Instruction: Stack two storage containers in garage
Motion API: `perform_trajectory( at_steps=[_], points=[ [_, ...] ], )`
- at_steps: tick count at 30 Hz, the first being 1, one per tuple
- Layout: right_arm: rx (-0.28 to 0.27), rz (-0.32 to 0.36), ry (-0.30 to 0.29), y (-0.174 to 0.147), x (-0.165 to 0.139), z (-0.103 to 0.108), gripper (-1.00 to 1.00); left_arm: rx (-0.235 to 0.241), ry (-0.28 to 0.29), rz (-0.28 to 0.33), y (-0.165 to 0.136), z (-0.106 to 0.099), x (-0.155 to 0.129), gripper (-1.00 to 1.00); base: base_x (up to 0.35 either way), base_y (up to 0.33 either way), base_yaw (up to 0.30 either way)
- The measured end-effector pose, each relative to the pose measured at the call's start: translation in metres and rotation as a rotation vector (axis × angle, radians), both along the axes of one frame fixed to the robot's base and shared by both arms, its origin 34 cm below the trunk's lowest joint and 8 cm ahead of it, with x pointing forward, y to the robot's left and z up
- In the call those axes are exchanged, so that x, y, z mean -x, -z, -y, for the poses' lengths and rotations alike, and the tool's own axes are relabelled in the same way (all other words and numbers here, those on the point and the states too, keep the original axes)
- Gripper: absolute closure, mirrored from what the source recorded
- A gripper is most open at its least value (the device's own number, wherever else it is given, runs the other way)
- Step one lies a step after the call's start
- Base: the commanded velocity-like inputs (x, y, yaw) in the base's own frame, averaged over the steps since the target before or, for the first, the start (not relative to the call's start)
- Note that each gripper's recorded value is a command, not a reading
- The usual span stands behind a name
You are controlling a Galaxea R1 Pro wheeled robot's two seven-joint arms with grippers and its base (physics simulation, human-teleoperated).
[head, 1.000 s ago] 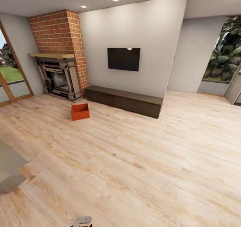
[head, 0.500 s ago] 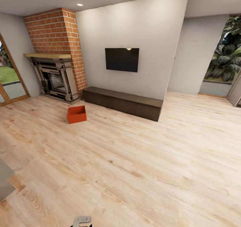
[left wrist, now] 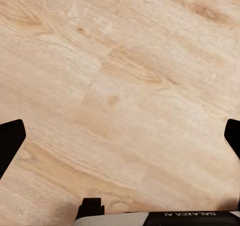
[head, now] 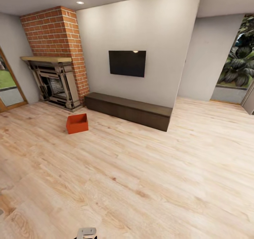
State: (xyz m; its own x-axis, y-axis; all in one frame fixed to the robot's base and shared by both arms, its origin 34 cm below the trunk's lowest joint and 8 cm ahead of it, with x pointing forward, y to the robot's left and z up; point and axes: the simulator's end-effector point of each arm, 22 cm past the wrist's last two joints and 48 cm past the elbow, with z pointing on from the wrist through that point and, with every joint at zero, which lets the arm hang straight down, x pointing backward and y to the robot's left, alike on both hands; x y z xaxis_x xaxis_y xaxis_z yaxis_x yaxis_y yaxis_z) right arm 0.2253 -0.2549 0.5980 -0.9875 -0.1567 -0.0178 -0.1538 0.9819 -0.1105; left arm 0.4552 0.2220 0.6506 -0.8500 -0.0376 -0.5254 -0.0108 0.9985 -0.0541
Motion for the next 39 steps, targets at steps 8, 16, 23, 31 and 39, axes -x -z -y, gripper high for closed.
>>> perform_trajectory(
  at_steps=[8,16,23,31,39],
  points=[
    [0.000,0.001,0.000,0.0000,-0.0004,0.0000,-1.00,0.000,0.000,0.000,-0.0001,0.0000,-0.0004,-1.00,0.342,-0.074,0.000],
    [0.000,0.000,-0.001,0.0000,-0.0002,0.0000,-1.00,0.000,0.000,0.000,-0.0001,0.0000,-0.0001,-1.00,0.343,-0.039,0.000],
    [0.000,0.001,-0.001,0.0000,-0.0006,-0.0002,-1.00,0.001,0.001,0.000,0.0000,0.0006,0.0002,-1.00,0.343,-0.004,0.000],
    [0.000,0.001,-0.001,0.0000,-0.0007,-0.0003,-1.00,0.001,0.001,0.000,0.0001,0.0010,0.0003,-1.00,0.343,0.000,0.000],
    [0.001,0.000,0.001,0.0000,0.0001,0.0011,-1.00,0.001,0.003,0.000,0.0000,0.0014,0.0001,-1.00,0.343,0.000,0.000]
  ],
)
